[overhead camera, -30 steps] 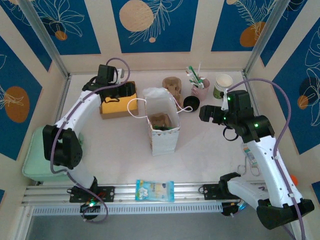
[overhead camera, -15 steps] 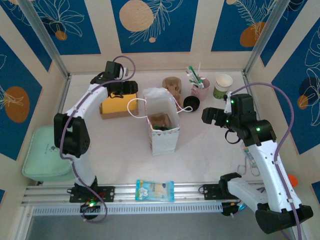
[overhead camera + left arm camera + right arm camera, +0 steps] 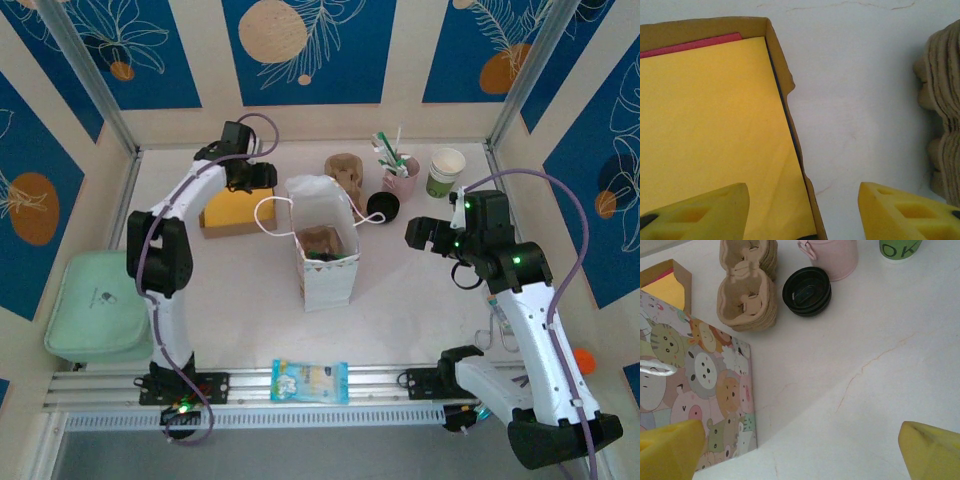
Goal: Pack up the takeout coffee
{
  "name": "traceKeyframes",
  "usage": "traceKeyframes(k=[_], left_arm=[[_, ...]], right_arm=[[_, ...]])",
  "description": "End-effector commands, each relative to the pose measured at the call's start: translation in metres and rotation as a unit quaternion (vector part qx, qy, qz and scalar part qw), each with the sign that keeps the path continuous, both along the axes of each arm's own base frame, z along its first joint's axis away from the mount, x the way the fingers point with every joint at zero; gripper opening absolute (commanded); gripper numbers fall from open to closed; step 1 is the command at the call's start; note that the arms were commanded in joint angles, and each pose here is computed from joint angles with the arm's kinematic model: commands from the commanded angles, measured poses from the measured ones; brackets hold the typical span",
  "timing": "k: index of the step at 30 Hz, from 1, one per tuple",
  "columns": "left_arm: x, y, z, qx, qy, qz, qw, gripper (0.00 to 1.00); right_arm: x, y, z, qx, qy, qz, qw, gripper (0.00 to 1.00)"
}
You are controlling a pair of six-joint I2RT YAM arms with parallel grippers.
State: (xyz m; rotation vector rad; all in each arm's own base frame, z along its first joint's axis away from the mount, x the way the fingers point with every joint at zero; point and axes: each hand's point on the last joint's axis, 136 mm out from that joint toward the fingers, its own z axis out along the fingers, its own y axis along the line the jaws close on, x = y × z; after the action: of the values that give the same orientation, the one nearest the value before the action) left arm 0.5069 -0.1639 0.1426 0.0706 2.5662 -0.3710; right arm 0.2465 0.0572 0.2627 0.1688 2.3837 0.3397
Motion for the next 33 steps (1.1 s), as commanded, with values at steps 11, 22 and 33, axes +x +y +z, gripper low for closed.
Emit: traceKeyframes(k=[11, 22, 33], left_arm=[[0.017, 0.0, -0.034, 0.039, 0.032, -0.007, 0.999, 0.51], [0.022, 0.007, -0.072, 0.072, 0.063, -0.001, 0.995, 0.49], [0.02, 0.012, -0.111, 0.09, 0.098, -0.002, 0.991, 0.36]], right_arm=[[-0.002, 0.002, -0.005, 0.019, 0.003, 0.0, 1.0, 0.98], [-0.001, 0.002, -0.002, 0.02, 0.003, 0.0, 1.0, 0.98], [-0.003, 0.0, 0.001, 0.019, 0.002, -0.001, 1.0, 0.97]])
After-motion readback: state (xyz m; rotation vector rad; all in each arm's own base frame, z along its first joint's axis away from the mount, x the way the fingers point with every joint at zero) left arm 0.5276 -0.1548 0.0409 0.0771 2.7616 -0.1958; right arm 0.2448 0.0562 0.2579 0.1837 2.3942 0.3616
